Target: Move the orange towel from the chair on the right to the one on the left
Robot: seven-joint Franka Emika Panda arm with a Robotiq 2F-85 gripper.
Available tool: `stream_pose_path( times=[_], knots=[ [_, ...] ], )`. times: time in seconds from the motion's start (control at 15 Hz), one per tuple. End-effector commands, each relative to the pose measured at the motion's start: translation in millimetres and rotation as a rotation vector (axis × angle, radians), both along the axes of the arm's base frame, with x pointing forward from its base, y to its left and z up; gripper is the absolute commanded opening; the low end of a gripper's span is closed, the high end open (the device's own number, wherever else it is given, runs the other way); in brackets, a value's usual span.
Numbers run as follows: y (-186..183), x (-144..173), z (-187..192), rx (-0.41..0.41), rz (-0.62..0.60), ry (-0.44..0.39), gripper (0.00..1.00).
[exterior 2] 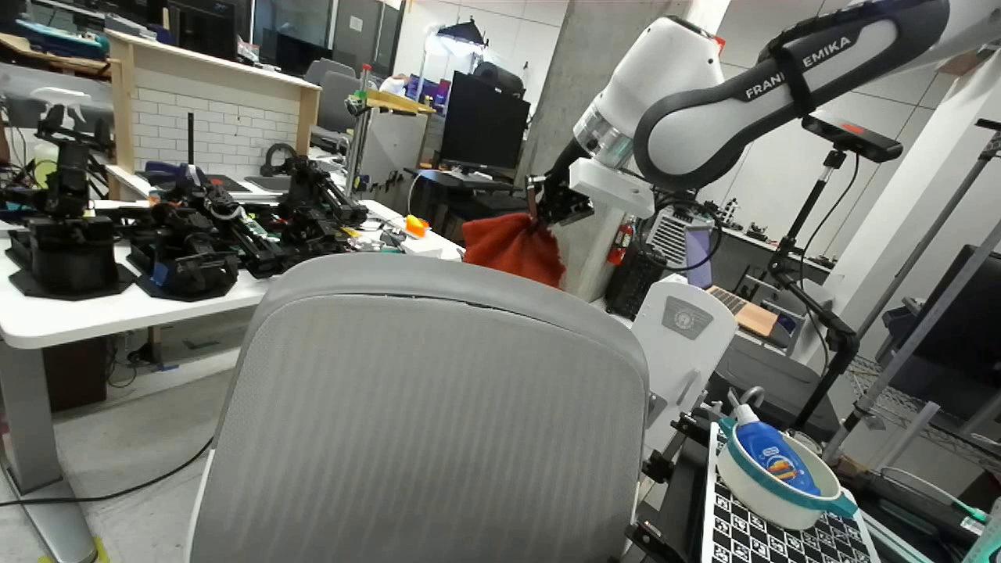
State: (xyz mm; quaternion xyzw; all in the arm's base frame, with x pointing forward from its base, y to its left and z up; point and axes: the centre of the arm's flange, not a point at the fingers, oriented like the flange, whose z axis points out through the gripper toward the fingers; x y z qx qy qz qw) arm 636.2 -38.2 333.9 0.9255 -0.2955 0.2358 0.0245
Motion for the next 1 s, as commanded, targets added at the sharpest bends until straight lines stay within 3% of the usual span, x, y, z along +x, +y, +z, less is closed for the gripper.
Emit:
stream_pose_path(
  times=[0.0,0.47,0.93],
  knots=[
    [18,10,16,-0.011,0.026,0.002,0.03],
    [22,17,29,-0.014,0.021,-0.007,0.03],
    [16,-4,16,-0.028,0.003,0.005,0.03]
  ],
)
